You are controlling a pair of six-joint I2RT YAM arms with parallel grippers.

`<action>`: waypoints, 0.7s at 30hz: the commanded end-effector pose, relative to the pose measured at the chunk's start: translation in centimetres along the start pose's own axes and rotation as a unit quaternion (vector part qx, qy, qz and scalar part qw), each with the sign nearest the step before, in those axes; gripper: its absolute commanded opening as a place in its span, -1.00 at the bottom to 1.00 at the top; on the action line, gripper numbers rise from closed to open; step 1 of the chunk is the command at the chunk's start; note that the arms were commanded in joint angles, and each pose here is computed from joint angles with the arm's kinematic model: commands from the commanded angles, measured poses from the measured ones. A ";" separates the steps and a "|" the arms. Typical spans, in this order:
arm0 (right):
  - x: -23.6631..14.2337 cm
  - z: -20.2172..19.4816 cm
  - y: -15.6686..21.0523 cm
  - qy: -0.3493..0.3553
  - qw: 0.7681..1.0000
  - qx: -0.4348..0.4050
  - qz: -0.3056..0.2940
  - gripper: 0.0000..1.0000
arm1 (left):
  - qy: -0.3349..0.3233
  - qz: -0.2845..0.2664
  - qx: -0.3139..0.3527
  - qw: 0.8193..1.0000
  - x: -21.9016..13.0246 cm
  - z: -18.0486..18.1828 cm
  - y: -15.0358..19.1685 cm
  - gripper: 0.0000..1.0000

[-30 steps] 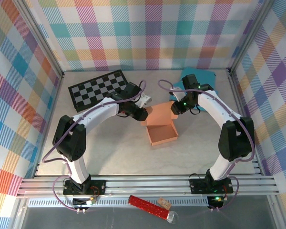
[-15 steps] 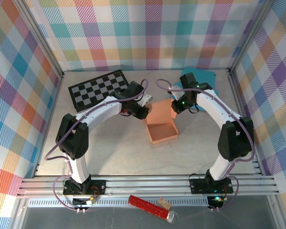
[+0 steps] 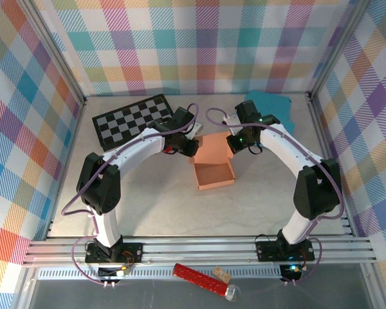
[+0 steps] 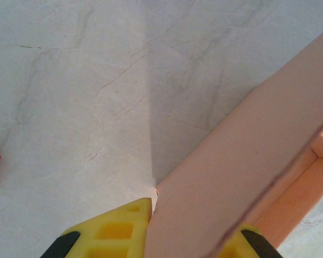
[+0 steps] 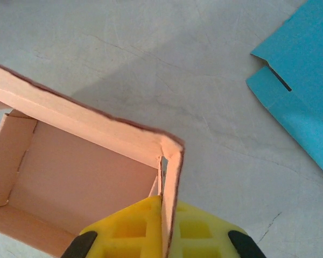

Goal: Fold the paper box

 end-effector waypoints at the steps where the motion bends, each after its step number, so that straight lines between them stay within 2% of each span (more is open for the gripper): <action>1: -0.7 0.2 -0.6 0.011 1.000 0.010 -0.019 -1.00 | -0.012 0.009 -0.004 1.000 -0.2 0.1 0.0 -0.68; 10: -0.8 0.3 -0.6 0.010 1.000 0.014 -0.021 -1.00 | -0.010 0.010 0.000 1.000 -1.1 0.4 0.3 -0.60; 18: -0.6 0.3 -0.5 0.009 1.000 0.020 -0.016 -1.00 | 0.004 0.021 0.001 1.000 -1.2 0.0 0.7 -0.73; 21: -0.7 0.4 -0.5 0.009 1.000 0.022 -0.018 -1.00 | -0.001 0.021 0.000 1.000 -1.5 0.2 0.9 -0.63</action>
Point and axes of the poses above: each hand's point on the last joint's axis, 136 mm out from that joint toward the fingers, its own x axis out along the fingers, its own z axis along the line the jaws close on, y = z × x, the point moved 1 cm from there along -x, back along the fingers, and after that the axes turned 2 degrees about -x, right-handed, at the moved point
